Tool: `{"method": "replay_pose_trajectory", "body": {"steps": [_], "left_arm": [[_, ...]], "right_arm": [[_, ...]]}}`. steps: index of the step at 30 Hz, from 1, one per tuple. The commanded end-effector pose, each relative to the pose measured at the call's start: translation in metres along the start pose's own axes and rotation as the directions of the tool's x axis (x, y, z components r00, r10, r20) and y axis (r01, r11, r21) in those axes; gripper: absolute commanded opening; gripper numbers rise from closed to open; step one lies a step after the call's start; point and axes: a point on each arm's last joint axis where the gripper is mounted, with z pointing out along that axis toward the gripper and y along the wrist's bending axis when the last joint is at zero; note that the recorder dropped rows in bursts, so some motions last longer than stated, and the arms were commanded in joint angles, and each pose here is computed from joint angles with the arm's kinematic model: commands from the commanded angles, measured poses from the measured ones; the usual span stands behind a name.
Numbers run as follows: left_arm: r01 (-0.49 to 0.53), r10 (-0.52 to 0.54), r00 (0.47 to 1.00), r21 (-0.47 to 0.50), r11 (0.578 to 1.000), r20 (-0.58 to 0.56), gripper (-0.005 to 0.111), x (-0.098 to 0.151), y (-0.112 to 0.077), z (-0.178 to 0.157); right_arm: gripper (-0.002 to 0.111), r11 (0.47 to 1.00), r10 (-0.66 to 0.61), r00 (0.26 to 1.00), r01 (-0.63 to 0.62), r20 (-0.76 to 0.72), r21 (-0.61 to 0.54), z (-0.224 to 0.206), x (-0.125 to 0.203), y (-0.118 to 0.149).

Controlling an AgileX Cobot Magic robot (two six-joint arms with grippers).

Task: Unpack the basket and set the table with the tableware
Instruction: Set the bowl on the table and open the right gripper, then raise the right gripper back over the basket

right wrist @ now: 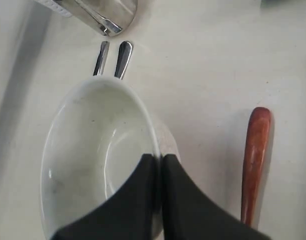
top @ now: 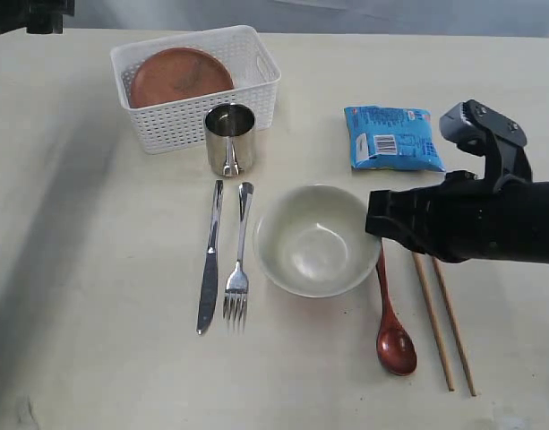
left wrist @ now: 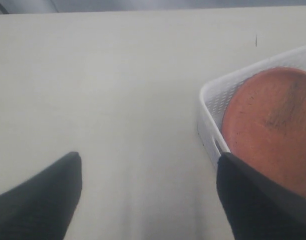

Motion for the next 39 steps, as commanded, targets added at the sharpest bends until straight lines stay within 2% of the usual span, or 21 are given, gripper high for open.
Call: {"method": "replay_pose_trajectory", "body": {"steps": [1,22,24,26,28,31,35,39], "left_arm": [[0.005,-0.005,1.000,0.000,1.000,-0.012,0.070,0.003,0.001,0.003],[0.004,-0.004,1.000,0.000,1.000,-0.011,0.070,0.003,0.001,0.003],[0.004,-0.004,1.000,0.000,1.000,-0.011,0.070,0.003,0.001,0.003],[0.004,-0.004,1.000,0.000,1.000,-0.011,0.070,0.003,0.001,0.003],[0.004,-0.004,1.000,0.000,1.000,-0.011,0.070,0.003,0.001,0.003],[0.004,-0.004,1.000,0.000,1.000,-0.011,0.070,0.003,0.001,0.003],[0.001,-0.001,1.000,0.000,1.000,-0.011,0.070,0.003,0.001,0.003],[0.001,-0.001,1.000,0.000,1.000,-0.011,0.070,0.003,0.001,0.003]], "right_arm": [[0.000,1.000,0.021,1.000,-0.021,-0.012,0.005,0.006,0.001,-0.004],[0.000,0.997,0.061,0.995,-0.058,-0.075,0.045,0.022,0.007,-0.014],[0.011,0.997,0.073,0.995,-0.070,-0.070,0.044,0.022,0.006,-0.014],[0.037,0.997,0.069,0.995,-0.066,-0.069,0.045,0.022,0.006,-0.014],[0.045,0.997,0.059,0.996,-0.056,-0.068,0.044,0.022,0.006,-0.014],[0.045,0.999,0.034,0.998,-0.033,-0.045,0.031,0.019,0.001,-0.011],[0.045,0.998,-0.070,0.993,0.070,0.096,0.005,0.002,-0.026,0.007],[0.045,0.983,-0.175,0.943,0.149,0.283,0.110,-0.020,-0.068,0.020]]}}
